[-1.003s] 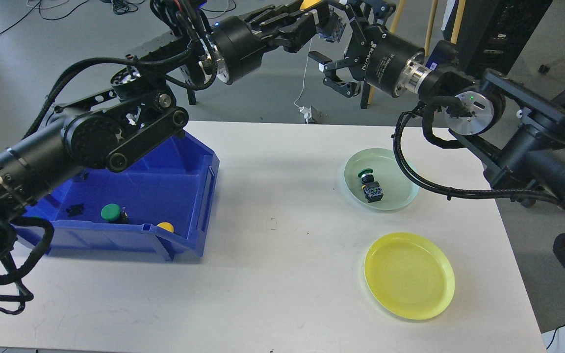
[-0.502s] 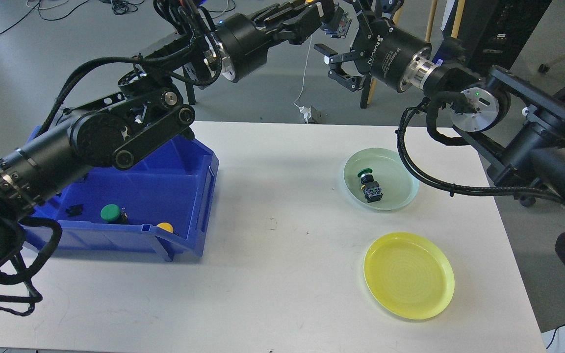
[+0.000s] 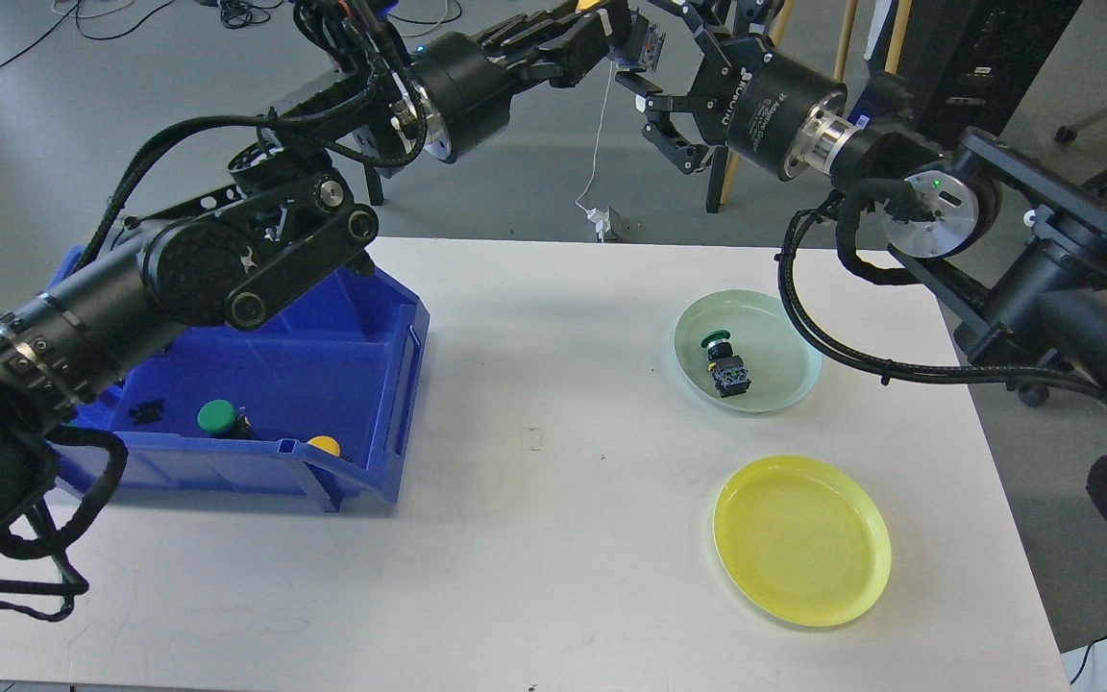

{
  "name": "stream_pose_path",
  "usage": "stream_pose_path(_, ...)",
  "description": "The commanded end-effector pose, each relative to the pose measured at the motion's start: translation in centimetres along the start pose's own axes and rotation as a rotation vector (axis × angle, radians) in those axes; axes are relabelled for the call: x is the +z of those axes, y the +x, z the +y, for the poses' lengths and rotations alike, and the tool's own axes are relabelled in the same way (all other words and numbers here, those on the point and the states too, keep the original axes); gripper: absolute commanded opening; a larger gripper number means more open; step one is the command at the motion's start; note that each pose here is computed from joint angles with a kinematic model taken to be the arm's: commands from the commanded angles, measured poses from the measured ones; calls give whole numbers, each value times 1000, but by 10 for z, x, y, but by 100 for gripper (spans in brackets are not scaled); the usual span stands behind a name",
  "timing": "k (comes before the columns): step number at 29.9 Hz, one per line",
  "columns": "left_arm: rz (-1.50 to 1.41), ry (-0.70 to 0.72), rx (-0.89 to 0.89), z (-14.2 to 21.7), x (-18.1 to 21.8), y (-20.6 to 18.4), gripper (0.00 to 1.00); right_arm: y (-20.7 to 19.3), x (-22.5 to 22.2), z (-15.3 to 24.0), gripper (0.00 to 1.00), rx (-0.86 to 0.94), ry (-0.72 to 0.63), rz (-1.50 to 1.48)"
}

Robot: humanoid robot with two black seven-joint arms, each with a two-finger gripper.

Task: Pass button and place on color plate
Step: 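Raise the button and hand it from the left gripper to the right gripper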

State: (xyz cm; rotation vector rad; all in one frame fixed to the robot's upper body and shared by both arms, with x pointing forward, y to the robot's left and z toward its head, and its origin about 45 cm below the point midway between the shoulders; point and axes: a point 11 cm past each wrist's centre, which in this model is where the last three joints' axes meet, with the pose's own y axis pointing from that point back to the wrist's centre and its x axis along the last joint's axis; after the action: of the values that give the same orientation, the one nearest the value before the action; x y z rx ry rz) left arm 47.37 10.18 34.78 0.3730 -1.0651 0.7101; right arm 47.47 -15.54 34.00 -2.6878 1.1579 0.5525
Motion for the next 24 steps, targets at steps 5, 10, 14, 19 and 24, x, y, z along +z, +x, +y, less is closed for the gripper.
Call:
stream_pose_path(5, 14, -14, 3, -1, 4, 0, 28, 0, 1, -1, 53, 2, -5, 3)
stream_pose_path(10, 14, -19, 3, -1, 5, 0, 28, 1, 1, 0, 47, 3, -4, 4)
stream_pose_path(14, 15, -23, 2, -1, 6, 0, 28, 1, 1, 0, 38, 4, -4, 6)
stream_pose_path(19, 15, -23, 2, -1, 6, 0, 28, 2, 1, 1, 29, 4, -7, 8)
stream_pose_path(24, 14, -23, 1, -1, 6, 0, 28, 2, 1, 1, 21, 4, -8, 11)
